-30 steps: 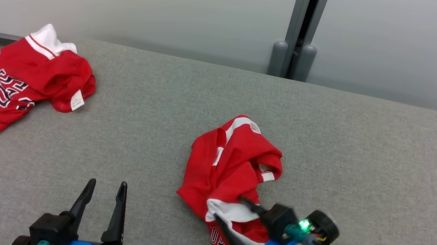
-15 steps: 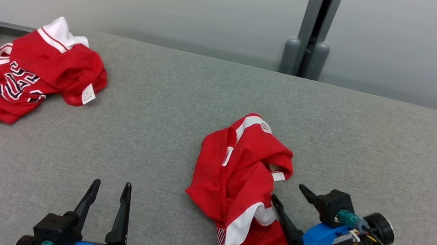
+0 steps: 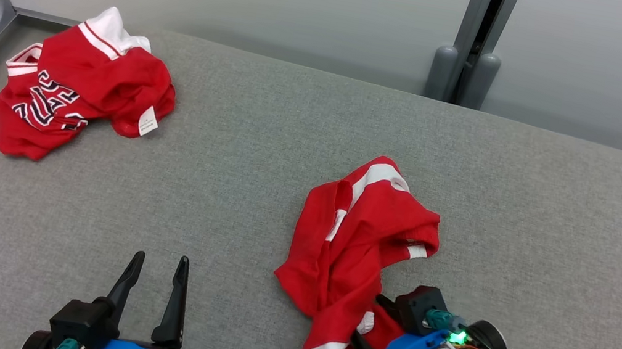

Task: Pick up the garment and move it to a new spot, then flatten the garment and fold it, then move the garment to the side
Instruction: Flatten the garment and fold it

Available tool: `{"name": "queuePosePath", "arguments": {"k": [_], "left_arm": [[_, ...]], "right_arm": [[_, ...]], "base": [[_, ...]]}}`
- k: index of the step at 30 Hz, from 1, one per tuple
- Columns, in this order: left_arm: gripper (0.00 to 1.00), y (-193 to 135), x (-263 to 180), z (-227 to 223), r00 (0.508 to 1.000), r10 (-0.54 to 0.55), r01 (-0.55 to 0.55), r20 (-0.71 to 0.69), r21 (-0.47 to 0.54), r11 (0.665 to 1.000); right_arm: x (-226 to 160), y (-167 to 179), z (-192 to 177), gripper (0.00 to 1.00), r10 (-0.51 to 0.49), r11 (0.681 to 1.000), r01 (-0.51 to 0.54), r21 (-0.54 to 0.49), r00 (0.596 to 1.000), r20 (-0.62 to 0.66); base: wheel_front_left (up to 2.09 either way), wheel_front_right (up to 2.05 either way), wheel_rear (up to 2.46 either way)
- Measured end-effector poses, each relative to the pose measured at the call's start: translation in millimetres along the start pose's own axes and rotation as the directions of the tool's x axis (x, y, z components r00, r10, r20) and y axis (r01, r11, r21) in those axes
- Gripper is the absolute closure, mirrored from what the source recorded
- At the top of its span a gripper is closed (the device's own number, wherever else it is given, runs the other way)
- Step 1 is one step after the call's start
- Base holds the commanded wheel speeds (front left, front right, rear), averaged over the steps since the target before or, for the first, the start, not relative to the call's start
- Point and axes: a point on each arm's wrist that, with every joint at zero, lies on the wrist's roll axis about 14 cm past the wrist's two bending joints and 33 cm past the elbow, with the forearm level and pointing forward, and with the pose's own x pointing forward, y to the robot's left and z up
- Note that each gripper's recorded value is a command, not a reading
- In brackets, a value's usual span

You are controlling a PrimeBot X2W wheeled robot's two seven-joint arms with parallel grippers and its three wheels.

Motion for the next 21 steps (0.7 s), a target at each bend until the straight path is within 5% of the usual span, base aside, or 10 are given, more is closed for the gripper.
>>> {"name": "queuePosePath", "arguments": {"k": [4, 5, 6, 8, 10, 21], "left_arm": [[0.0, 1, 0, 0, 1.0, 0.004, -0.004, -0.001, -0.001, 1.0], [0.0, 1, 0, 0, 1.0, 0.004, -0.004, -0.002, -0.001, 1.0], [0.0, 1, 0, 0, 1.0, 0.005, -0.005, -0.001, -0.001, 1.0], [0.0, 2, 0, 0, 1.0, 0.006, -0.006, 0.0, -0.001, 1.0], [0.0, 2, -1, -1, 1.0, 0.006, -0.006, -0.001, 0.0, 1.0], [0.0, -5, -1, 3, 1.0, -0.018, 0.018, 0.014, 0.005, 1.0]], "right_arm": [[9, 12, 2, 0.0, 0.036, 0.999, -0.036, 0.001, 0.999, -0.01], [11, 14, 2, 0.14, 0.043, 0.999, -0.043, 0.0, 0.999, -0.012], [12, 15, 2, 0.46, 0.047, 0.999, -0.047, -0.001, 0.999, -0.015], [14, 17, 1, 0.67, 0.054, 0.999, -0.054, 0.009, 0.998, -0.017], [16, 20, 2, 1.0, 0.062, 0.998, -0.062, 0.003, 0.998, -0.011], [1, -31, 46, 1.0, -0.059, 0.998, 0.063, -0.013, 0.979, 0.197]], "base": [[0.0, 0.0, 0.0], [0.0, 0.0, 0.0], [0.0, 0.0, 0.0], [0.0, 0.0, 0.0], [0.0, 0.0, 0.0], [0.0, 0.0, 0.0]]}}
